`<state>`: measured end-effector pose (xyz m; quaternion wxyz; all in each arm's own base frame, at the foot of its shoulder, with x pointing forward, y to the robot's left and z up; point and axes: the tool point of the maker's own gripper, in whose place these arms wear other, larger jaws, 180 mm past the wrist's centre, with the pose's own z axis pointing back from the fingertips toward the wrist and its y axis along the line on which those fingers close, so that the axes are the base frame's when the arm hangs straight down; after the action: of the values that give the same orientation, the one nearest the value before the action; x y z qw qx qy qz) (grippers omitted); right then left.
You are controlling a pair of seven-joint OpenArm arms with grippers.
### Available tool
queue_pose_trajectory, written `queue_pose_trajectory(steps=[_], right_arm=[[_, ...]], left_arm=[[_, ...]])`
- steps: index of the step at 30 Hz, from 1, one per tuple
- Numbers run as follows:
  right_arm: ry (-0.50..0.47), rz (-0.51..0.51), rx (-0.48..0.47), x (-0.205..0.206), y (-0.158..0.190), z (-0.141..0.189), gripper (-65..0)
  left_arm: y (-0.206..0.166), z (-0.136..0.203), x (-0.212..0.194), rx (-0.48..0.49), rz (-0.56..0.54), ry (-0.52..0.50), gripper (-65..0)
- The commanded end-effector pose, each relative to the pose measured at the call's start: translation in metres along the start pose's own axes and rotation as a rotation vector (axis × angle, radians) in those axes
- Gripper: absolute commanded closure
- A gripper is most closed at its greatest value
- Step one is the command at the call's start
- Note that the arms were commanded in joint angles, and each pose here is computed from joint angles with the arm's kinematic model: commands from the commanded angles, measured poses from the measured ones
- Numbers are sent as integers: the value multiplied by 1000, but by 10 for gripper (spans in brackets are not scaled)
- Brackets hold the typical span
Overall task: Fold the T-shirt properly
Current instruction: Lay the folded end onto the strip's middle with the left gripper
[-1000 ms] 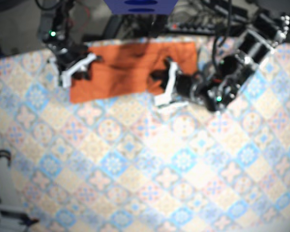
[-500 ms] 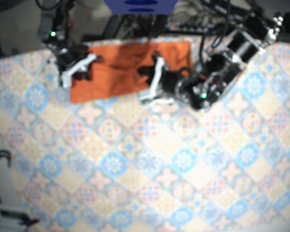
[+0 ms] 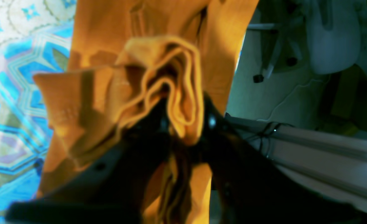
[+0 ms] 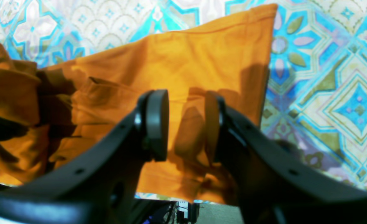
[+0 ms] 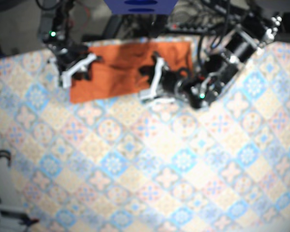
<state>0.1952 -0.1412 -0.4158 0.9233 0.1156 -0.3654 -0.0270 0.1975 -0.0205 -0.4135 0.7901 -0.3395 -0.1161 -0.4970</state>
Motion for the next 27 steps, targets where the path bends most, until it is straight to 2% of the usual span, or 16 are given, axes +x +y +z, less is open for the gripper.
queue_pose_trajectory(steps=[1,4,7,12,15,20,27], right_arm=[[-38,5,9,10,2,2,-195],[-36,5,10,9,3,2,-195],[-36,5,10,9,3,2,-195],[-36,5,10,9,3,2,-196],[-35,4,10,9,3,1,-196],[-36,3,6,9,1,2,-196],[-36,3,6,9,1,2,-196]], left_arm=[[1,6,12,-2,-16,-39,-147],[1,6,13,-4,-15,-42,-277],[0,6,13,-6,-14,-42,-377],[-1,6,14,-10,-14,-50,-498],[-6,7,19,-36,-5,-75,-538],[-14,14,32,-69,-8,-125,-545],[14,43,8,26,25,-100,-544]])
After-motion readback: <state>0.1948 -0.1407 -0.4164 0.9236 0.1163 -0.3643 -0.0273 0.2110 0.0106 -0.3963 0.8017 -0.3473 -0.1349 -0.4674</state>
